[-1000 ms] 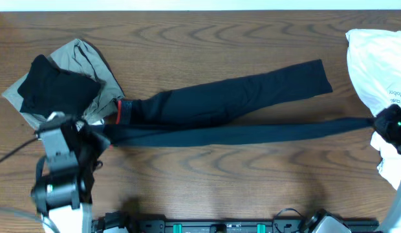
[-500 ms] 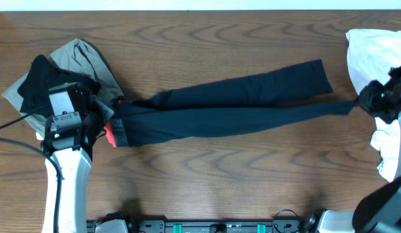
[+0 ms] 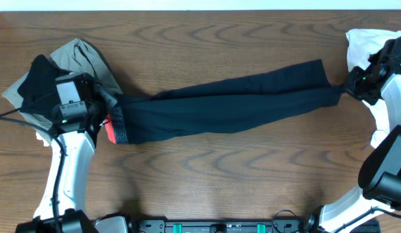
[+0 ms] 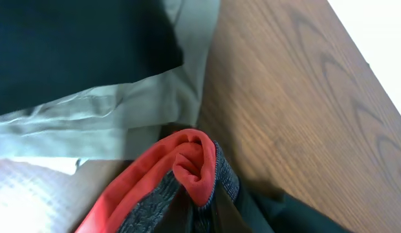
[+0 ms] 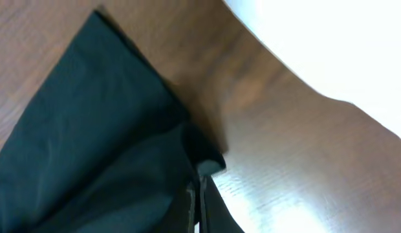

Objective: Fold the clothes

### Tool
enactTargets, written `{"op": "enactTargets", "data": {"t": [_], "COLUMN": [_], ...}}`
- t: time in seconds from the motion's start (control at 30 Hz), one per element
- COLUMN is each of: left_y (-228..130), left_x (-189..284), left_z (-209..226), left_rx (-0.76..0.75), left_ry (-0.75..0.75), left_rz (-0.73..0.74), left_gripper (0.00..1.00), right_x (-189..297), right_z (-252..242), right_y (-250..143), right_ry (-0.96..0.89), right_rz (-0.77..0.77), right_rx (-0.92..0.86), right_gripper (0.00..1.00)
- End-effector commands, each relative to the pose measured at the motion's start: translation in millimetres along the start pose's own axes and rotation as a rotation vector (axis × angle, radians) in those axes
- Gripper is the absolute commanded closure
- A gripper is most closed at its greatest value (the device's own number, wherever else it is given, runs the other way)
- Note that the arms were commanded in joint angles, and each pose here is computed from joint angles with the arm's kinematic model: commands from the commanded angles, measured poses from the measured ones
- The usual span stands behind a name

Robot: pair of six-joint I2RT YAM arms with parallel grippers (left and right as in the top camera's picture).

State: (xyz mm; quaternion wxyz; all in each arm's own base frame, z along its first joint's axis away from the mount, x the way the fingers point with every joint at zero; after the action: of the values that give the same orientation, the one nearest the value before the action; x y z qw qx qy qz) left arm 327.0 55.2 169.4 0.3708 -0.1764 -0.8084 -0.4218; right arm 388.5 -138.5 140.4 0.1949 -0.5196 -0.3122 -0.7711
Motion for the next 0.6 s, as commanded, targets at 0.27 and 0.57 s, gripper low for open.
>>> {"op": "enactTargets", "data": {"t": [0.27, 0.57], "left_y": [-5.0, 6.0], "left_x": [-33.0, -35.9], "left_z": [-10.7, -10.9], "left_rx": [-0.058, -0.058], "left_ry": [0.017, 0.032], "left_rz": [0.020, -0.048], "left_gripper": [0.94, 0.94], "right_x": [2.0, -23.8], "right_z": [30.9, 33.7], "right_y": [31.6, 33.9], "right_ry": [0.072, 0.079], "right_rz": [-0.179, -0.175], "right_rx": [-0.038, -0.064], "right_gripper": [0.99, 0.99]}}
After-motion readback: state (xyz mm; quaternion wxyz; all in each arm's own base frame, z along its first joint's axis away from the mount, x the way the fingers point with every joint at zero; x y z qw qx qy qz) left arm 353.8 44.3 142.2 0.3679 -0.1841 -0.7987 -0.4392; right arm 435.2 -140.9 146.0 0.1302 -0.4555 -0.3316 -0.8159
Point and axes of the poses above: each gripper's point midway between its finger pads, its own x axis back along the fingers, its own z axis along the line the jaws close on, y = z × x, the point moved 6 cm from there along x, back along the fingers, and after that the axes turned 11 degrees about -x, right-handed, at the moved point
